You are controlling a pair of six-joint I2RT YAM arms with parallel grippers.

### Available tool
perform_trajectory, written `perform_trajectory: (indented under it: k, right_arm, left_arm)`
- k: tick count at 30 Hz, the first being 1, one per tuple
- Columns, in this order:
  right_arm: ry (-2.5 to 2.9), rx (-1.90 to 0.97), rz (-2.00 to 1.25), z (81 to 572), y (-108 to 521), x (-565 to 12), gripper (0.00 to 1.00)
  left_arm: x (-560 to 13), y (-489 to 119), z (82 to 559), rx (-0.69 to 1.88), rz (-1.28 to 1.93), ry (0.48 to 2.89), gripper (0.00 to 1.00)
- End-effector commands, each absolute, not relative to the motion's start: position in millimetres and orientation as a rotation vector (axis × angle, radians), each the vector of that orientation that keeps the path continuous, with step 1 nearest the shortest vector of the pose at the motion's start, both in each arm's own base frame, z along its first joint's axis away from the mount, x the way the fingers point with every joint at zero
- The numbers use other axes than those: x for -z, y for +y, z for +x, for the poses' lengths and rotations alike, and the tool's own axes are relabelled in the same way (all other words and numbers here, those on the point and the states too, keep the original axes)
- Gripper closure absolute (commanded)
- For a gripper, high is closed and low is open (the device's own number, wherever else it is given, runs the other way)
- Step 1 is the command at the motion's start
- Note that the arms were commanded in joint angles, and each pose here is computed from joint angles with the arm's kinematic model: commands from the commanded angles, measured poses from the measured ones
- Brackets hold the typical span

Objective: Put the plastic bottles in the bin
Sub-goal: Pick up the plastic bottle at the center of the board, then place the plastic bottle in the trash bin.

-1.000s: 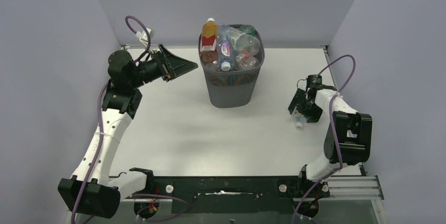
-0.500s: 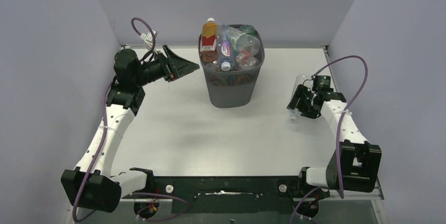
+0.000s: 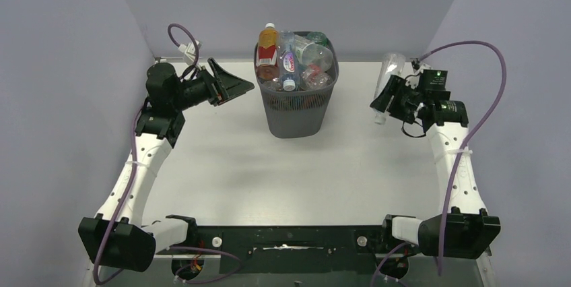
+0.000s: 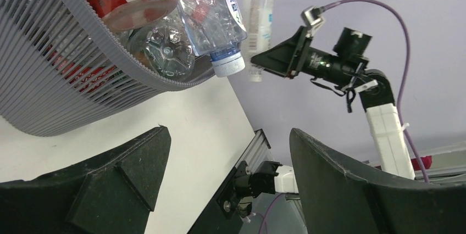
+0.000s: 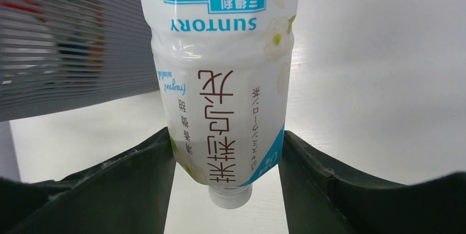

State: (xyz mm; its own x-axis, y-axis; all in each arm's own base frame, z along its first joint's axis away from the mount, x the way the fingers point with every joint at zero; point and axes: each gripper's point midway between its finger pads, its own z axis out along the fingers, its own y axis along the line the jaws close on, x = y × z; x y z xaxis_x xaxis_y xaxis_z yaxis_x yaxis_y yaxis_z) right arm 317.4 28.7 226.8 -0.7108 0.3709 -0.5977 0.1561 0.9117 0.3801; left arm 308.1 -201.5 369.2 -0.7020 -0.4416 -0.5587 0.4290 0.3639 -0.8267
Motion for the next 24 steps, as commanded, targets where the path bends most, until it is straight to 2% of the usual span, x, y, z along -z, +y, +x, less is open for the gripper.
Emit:
perform_trajectory:
  k: [1, 8, 14, 24]
  right_arm:
    - [2.232, -0.505, 0.257, 315.9, 50.6, -296.1, 0.47]
    - [2.108, -0.636, 0.038, 331.0, 107.5, -380.9, 0.47]
    - [2.031, -0.789, -0.156, 348.8, 160.4, -426.5, 0.47]
    - [2.019, -0.984, -0.273, 391.3, 210.0, -424.1, 0.46]
  left_arm:
    - [-404.9, -196.3, 297.0, 1.394, 0.059, 1.763, 0.20]
    - [-405.1, -194.3, 295.9, 1.371, 0.062, 1.772, 0.20]
    - [-407.4, -193.4, 298.5, 1.367, 0.065, 1.767, 0.20]
    - [-413.2, -193.8, 305.8, 1.367, 0.070, 1.758, 0.20]
